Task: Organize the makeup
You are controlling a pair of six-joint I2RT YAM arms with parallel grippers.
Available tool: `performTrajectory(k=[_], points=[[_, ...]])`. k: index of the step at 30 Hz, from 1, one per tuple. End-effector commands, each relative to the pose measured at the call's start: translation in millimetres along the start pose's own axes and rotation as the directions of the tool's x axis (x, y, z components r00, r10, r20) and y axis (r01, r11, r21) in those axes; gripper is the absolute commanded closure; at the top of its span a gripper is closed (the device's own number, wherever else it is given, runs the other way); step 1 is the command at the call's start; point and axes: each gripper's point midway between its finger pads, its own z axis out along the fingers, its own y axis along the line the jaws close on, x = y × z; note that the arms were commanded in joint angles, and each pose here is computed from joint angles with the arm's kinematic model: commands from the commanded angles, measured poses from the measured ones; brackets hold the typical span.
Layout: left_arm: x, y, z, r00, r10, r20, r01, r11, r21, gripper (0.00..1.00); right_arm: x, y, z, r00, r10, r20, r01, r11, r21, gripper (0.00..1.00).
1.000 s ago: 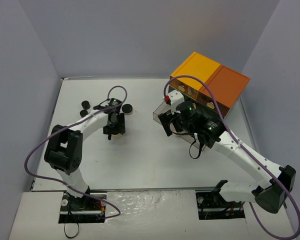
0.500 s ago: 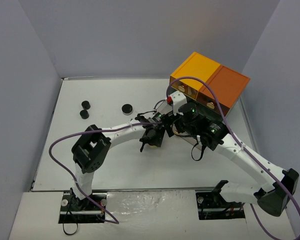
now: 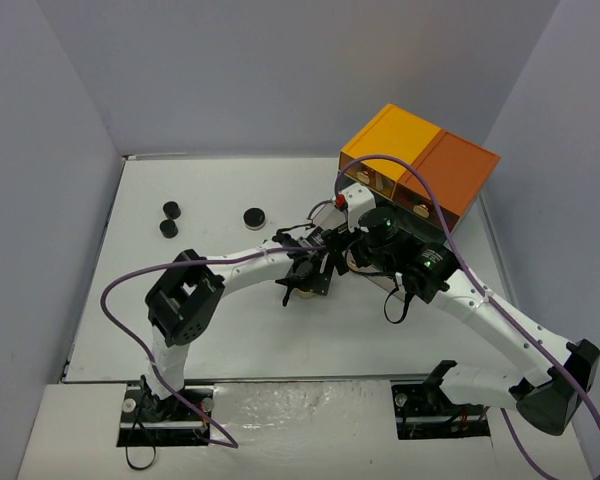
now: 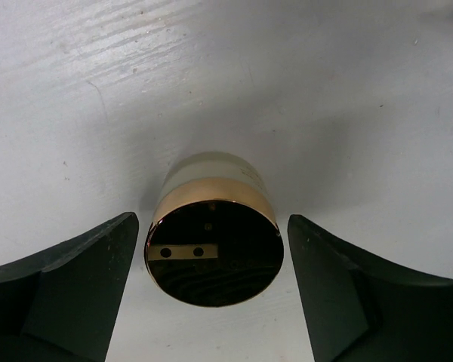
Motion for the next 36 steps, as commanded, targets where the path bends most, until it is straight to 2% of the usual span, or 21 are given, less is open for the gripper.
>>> performTrajectory(k=[1,6,11,18,22,25,31,36], points=[[-41.7,3.2,-56.0,0.984,-0.054,0.168,0.050,0.998,0.030,0.10,-32.8,-1.1,-7.0,0.994,0.026,0.103,-0.025,1.000,-0.014,0.00],[-61.4,29.9,-96.8,0.958,-0.132,0.254,0.126,0.991,0.039,0.05,-39.6,8.2,-5.4,0.993,0.013,0.114,-0.006,0.998,-0.064,0.00],[-64.6,108.8,-119.4,0.911,-0.262,0.319,0.281,0.960,-0.013,0.05,-31.5,24.2,12.0,0.997,0.003,0.079,0.006,0.993,-0.121,0.00],[-39.6,216.6,-154.3,0.851,-0.367,0.377,0.434,0.894,-0.110,0.04,-4.3,57.3,56.2,1.000,-0.021,-0.003,0.020,0.980,-0.197,0.00],[-15.6,253.2,-168.0,0.833,-0.384,0.398,0.474,0.866,-0.158,0.03,16.1,73.7,82.1,0.998,-0.046,-0.050,0.035,0.978,-0.206,0.00],[9.4,287.2,-173.5,0.810,-0.423,0.407,0.533,0.820,-0.210,0.03,33.7,83.7,103.7,0.995,-0.049,-0.081,0.031,0.977,-0.209,0.00],[36.8,314.9,-185.2,0.801,-0.405,0.440,0.551,0.786,-0.280,0.03,68.1,102.6,135.0,0.985,-0.055,-0.163,0.018,0.975,-0.220,0.01],[41.0,319.5,-185.5,0.793,-0.387,0.471,0.556,0.776,-0.297,0.03,98.7,121.6,142.8,0.970,-0.083,-0.230,0.024,0.969,-0.246,0.03]])
